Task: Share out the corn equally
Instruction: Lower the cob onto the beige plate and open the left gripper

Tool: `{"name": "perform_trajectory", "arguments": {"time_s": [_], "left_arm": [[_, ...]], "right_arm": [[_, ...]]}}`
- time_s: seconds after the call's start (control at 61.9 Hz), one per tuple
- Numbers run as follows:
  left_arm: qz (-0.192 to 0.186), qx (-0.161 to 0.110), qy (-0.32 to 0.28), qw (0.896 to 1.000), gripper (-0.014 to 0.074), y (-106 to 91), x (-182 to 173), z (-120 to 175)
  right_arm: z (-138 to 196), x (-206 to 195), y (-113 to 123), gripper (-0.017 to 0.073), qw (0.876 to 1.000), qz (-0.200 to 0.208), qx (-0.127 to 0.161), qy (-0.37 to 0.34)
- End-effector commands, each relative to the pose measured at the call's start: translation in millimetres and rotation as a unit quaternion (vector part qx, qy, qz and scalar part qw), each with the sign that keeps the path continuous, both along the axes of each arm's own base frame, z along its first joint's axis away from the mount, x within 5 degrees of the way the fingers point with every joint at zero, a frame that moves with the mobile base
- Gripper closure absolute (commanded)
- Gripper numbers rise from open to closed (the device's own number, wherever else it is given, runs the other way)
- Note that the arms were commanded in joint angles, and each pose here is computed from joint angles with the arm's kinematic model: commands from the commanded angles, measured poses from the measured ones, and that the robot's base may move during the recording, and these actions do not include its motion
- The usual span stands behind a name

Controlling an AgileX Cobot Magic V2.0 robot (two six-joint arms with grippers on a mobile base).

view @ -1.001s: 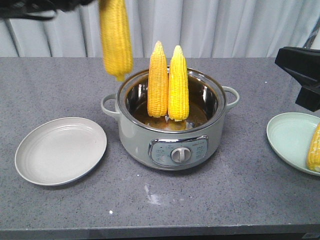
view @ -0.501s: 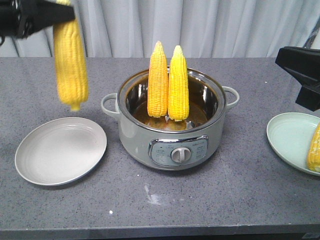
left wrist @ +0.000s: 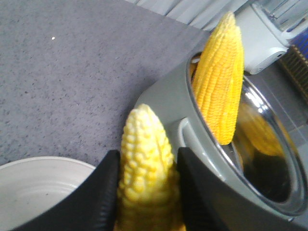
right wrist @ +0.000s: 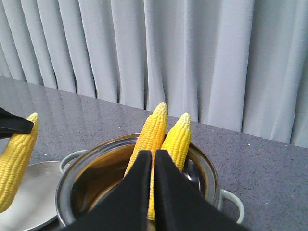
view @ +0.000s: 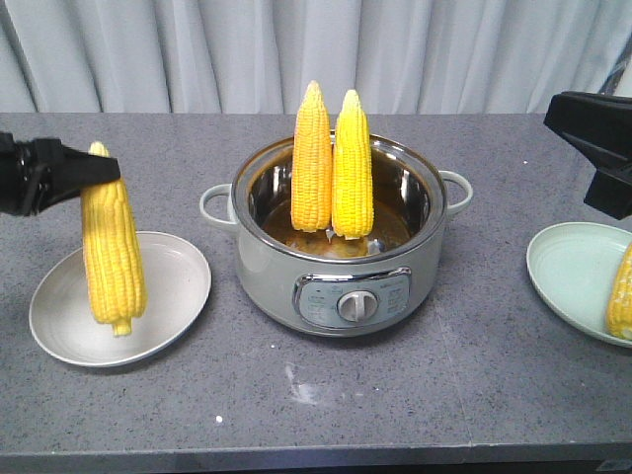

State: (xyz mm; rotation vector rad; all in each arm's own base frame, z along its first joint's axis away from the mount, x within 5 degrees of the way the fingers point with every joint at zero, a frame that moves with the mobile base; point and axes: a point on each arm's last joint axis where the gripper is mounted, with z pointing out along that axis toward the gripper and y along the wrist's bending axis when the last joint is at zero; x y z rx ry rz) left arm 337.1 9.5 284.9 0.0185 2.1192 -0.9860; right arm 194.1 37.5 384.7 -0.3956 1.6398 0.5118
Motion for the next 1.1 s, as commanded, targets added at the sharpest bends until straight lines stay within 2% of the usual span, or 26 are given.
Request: {"name": "perform_trajectory", "arguments": {"time_s": [0.0, 0.097, 0.436, 0.662, 0.856, 1.082], "left_arm": [[0.012, 0.024, -0.023, 0.999, 0.0602, 1.6, -5.4, 8.0], [0.024, 0.029, -0.015, 0.999, 0.0602, 3.0, -6.4, 1.5], [0.016, 0.025, -0.014, 0.999, 0.0558, 1.8, -7.4, 1.3], [-0.009, 0.012, -0.011, 1.0, 0.0396, -2.2, -10.5, 2.4], [-0.005, 0.014, -0.011, 1.0, 0.0245, -1.6, -10.1, 2.2], [0.027, 0.03, -0.015, 0.999, 0.0212, 3.5, -6.1, 0.9]], "right_arm": [[14.9, -3.2, -0.9, 0.0569, 0.999, -0.006, 0.021, -0.024], [14.9, -3.2, -0.9, 0.0569, 0.999, -0.006, 0.021, -0.024], [15.0, -3.2, -0.9, 0.0569, 0.999, -0.006, 0.021, -0.024], [15.0, -3.2, -0.9, 0.0569, 0.999, -0.006, 0.021, -0.024], [15.0, -3.2, -0.9, 0.0569, 0.999, -0.006, 0.021, -0.024], [15.0, -3.3, -0.8, 0.0569, 0.999, -0.005, 0.021, -0.024]]}}
